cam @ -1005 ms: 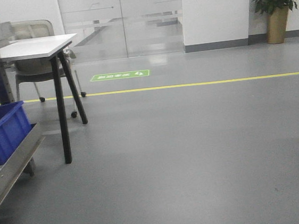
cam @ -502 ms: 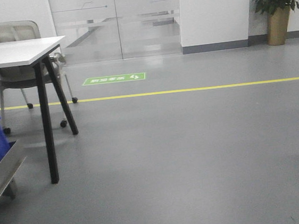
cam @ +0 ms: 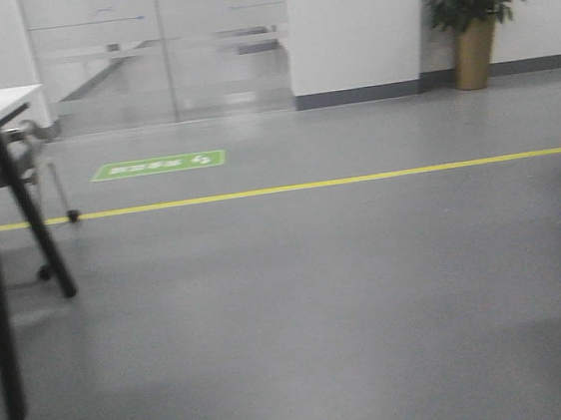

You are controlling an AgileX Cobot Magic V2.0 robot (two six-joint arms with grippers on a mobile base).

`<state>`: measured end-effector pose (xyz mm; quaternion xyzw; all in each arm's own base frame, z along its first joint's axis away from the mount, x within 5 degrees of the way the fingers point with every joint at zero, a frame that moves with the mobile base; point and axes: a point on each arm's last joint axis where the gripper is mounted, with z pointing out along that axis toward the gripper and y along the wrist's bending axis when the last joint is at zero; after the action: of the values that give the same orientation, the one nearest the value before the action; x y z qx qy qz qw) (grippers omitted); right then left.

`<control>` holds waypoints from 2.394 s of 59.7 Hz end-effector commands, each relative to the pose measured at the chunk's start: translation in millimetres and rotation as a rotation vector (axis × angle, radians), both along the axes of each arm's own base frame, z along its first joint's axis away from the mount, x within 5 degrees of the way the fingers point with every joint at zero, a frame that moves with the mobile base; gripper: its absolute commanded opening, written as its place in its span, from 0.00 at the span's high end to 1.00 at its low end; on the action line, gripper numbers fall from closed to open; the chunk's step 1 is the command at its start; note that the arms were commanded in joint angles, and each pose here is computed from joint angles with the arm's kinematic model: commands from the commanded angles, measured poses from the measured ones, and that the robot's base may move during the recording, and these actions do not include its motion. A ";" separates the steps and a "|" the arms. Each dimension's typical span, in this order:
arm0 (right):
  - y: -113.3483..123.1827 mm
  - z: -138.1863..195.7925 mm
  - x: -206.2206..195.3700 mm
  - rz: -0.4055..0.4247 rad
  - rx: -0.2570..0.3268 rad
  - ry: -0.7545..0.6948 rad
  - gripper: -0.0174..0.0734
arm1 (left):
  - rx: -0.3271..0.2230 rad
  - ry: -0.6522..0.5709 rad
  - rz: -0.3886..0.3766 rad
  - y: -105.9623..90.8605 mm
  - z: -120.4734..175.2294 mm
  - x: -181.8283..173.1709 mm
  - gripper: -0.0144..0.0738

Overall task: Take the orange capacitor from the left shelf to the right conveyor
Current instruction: 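Drive the base away from the shelf toward the conveyor table, then approach the silver tray on the conveyor holding the cylinder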

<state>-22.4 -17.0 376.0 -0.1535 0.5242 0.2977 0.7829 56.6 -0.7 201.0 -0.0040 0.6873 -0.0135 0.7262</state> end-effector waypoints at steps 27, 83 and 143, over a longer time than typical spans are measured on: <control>-5.3 12.1 -7.0 -0.015 0.054 -0.095 0.75 | -0.010 -0.076 -0.007 -0.4 1.3 -0.3 0.98; -5.3 12.1 -7.0 -0.015 0.054 -0.095 0.75 | -0.010 -0.076 -0.007 -0.4 1.3 -0.3 0.98; -5.3 12.1 -7.0 -0.015 0.054 -0.095 0.75 | -0.010 -0.076 -0.007 -0.4 1.3 -0.3 0.98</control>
<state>-22.4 -17.0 376.0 -0.1535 0.5242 0.2977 0.7829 56.6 -0.7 201.0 -0.0040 0.6873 -0.0135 0.7262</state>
